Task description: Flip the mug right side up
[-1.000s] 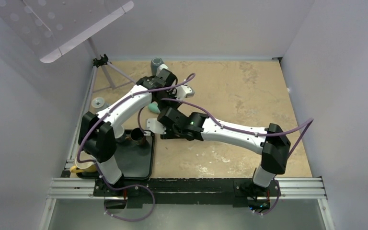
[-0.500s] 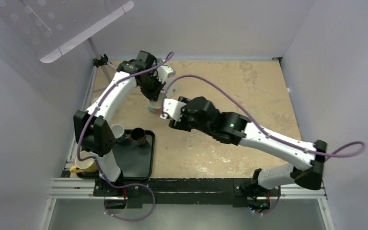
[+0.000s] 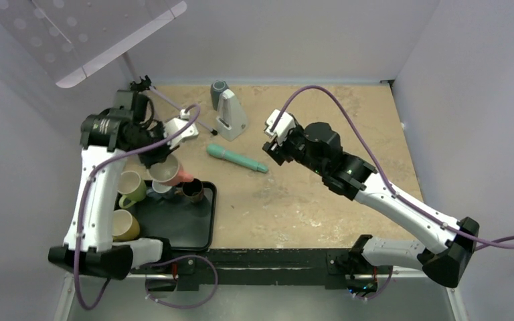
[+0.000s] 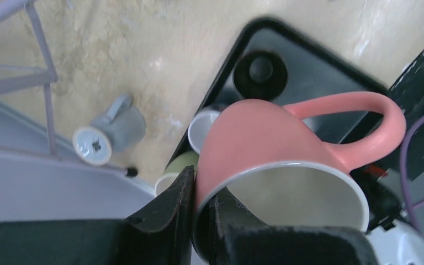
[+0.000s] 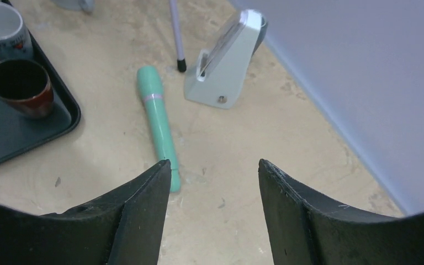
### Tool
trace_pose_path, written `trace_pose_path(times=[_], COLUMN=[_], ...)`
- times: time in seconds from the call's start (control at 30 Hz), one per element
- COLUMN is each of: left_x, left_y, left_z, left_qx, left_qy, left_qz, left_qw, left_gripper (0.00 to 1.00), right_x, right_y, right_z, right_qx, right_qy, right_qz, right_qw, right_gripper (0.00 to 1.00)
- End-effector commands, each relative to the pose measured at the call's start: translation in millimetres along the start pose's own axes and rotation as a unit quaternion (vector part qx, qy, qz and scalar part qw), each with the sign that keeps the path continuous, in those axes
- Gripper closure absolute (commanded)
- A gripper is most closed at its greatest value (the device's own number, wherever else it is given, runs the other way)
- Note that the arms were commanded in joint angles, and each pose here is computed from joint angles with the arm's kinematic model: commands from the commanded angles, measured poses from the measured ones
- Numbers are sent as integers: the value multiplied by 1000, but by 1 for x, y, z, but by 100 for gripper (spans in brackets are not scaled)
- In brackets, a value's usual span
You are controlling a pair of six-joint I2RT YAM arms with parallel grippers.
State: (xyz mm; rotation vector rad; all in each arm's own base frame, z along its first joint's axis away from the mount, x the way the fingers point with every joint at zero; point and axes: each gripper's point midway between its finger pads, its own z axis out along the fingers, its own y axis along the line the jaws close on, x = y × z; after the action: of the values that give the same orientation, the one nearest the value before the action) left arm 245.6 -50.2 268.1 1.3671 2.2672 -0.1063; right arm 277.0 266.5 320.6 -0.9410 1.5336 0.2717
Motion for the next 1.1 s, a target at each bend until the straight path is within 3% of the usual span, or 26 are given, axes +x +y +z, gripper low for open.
trace_pose_path(times=[0.0,0.07,0.27,0.43,0.67,0.83,1.07], left_x=[93,116,130,147,168,168,193], left_y=[-73,-73,-54,-67,-59,-59,-72], left_z=[-19,-7,26,49,92,104,122], left_qx=[127,122,93,120,88,86,107], left_qy=[113,144,131,128,130,118,145], left_qz=[90,96,60,81,113,115,140], left_qw=[981,977,985,981,981,983,974], left_gripper=[100,100,100,100,100,100,100], right_x=[-9,-6,-1,8,11,11,8], right_y=[7,9,12,14,19,16,15], right_z=[13,16,16,14,16,18,24], right_qx=[-18,-22,-29,-28,-34,-32,-30], right_qy=[-30,-29,-26,-20,-18,-12,-13], right_qz=[5,2,0,2,11,1,-7], right_qw=[999,999,999,999,999,999,999], right_gripper=[38,38,38,38,38,38,39])
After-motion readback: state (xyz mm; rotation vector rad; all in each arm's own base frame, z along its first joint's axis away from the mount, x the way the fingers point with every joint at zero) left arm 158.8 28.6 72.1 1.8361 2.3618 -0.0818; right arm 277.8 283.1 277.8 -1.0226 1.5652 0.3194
